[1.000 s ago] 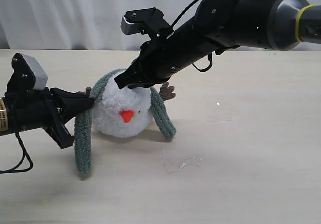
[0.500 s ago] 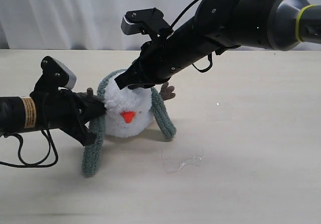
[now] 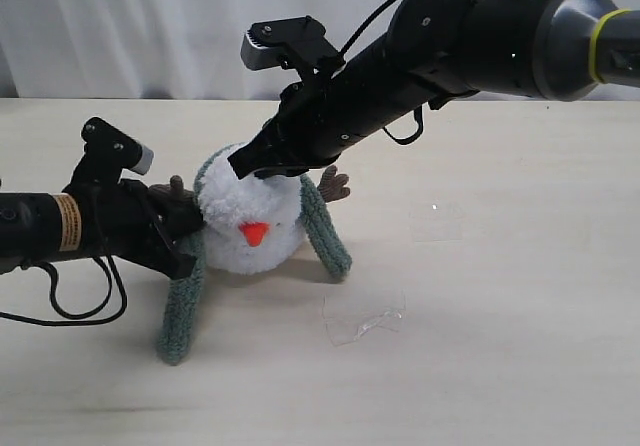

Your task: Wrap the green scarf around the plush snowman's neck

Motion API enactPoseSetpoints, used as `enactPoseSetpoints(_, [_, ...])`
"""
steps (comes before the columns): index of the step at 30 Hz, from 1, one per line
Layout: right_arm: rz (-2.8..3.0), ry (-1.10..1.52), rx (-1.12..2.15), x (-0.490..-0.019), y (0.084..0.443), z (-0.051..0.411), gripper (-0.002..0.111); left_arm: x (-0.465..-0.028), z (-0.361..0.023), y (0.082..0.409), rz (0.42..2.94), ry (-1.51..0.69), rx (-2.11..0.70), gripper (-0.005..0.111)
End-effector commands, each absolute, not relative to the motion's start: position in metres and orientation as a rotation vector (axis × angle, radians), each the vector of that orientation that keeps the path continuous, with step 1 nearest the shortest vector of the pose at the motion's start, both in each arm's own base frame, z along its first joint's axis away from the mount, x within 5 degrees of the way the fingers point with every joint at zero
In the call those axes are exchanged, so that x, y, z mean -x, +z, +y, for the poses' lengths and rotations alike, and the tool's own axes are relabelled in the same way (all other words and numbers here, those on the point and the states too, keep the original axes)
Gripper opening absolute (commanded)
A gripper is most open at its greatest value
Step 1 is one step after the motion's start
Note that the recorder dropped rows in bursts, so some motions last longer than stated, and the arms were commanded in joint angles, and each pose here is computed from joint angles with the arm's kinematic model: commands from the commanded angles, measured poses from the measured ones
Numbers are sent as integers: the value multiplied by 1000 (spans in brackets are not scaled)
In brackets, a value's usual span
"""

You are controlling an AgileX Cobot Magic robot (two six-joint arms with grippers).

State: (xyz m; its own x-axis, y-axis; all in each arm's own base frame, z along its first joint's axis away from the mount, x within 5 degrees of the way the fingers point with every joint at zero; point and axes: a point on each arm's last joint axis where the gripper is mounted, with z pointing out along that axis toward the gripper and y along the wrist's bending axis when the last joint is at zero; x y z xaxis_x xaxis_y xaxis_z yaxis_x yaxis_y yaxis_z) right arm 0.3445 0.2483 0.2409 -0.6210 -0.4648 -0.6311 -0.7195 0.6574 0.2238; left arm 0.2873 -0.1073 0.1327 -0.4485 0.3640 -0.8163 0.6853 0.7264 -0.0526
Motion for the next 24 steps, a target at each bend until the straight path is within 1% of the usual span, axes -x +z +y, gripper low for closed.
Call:
enactPoseSetpoints(1, [2363,616,941,-346,234,246,4,-286,-115,137,2017,-560,-823,0])
enactPoseSetpoints(5, [2363,616,941,-346,234,246,4,-282,-118,136,2028,-627,-850,0])
enactPoseSetpoints(9, [2361,615,939,-346,234,246,4,-283,-115,134,2082,-596,-823,0])
enactPoseSetpoints(19, [2363,616,940,-346,234,246,4,-287,-118,138,2054,-608,-832,0])
enactPoseSetpoints(21, [2365,618,945,-345,234,247,4,-287,-118,138,2054,-608,-832,4])
enactPoseSetpoints(23, [2363,617,944,-345,234,247,4,-288,-118,139,2055,-608,-819,13])
enactPoseSetpoints(24, [2362,617,946,-345,234,247,4,-288,-117,139,2054,-607,-808,19])
